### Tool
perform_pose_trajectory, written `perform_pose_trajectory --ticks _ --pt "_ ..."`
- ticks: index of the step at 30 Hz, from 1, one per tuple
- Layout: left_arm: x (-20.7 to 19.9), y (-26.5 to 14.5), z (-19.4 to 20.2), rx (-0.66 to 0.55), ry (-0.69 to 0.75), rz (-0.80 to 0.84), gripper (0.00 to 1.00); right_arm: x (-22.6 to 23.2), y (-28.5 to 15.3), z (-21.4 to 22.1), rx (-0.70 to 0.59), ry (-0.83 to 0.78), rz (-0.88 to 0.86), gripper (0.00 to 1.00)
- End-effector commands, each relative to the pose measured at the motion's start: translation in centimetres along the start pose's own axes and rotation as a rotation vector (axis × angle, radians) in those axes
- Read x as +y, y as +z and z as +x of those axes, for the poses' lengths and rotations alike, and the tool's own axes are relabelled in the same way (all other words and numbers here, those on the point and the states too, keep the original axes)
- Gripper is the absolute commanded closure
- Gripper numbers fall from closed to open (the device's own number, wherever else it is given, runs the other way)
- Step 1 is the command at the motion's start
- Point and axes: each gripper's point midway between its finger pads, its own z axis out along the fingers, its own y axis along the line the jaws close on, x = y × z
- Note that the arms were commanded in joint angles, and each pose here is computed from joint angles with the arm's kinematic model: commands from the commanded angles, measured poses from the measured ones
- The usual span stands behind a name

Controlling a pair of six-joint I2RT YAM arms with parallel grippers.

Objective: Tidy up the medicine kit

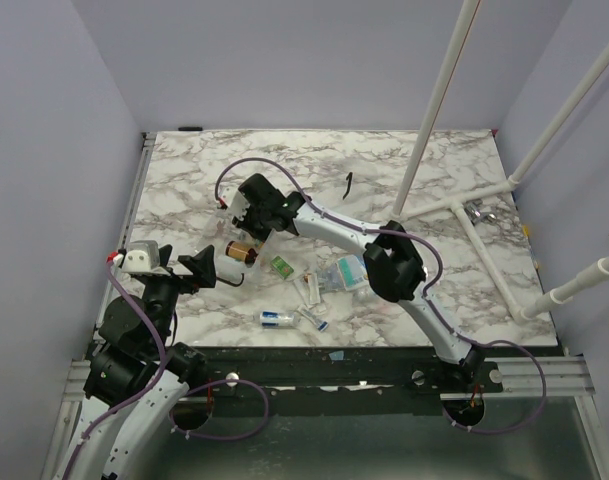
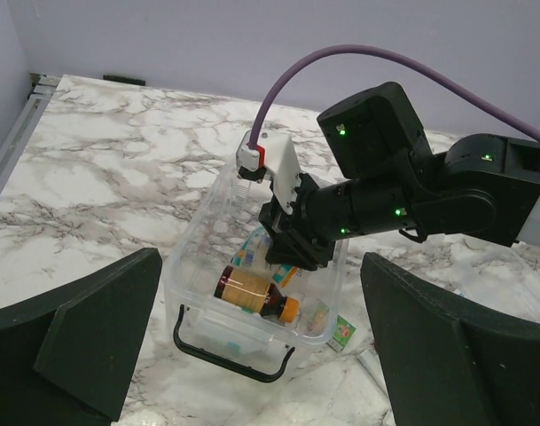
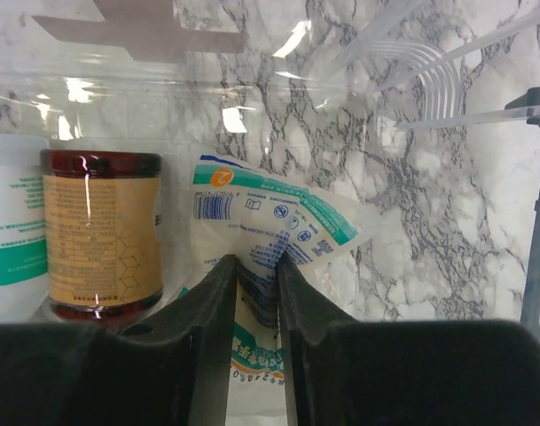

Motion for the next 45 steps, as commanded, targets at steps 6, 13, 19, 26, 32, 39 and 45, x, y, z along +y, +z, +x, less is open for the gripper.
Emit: perform_pose_trajectory --ticks 6,13,19,26,32,39,45 --pt "-0.5 0.2 0.3 0.006 -0.004 0.023 0.02 -1.9 0.8 2.0 0.07 0.004 0.115 0.63" --pt "-0.5 0.3 0.4 0.011 -0.003 0.024 0.01 -3.0 -1.7 -2.1 -0.039 0.024 0.153 0.54" --pt "-0.5 0.3 0.5 0.014 0.0 0.021 0.02 -4.2 -5.3 -6.0 -0.157 0.046 0.202 0.43" --pt "-0.4 0.4 0.5 0.017 0.002 0.017 0.02 -5.1 -10.6 -10.1 -0.281 0.081 0.249 0.38" --pt "-0.4 0.4 0.5 0.017 0.003 0.016 0.02 -6.6 -15.8 -11.3 -0.373 0.194 0.365 0.35" --pt "-0.3 0.4 0.5 0.018 0.005 0.012 0.02 -7.2 -20.4 -9.2 -0.404 0.318 0.475 0.32" --pt "-0.3 0.5 0.7 0.024 0.008 0.01 0.02 -6.7 -22.4 -5.3 -0.367 0.421 0.532 0.31"
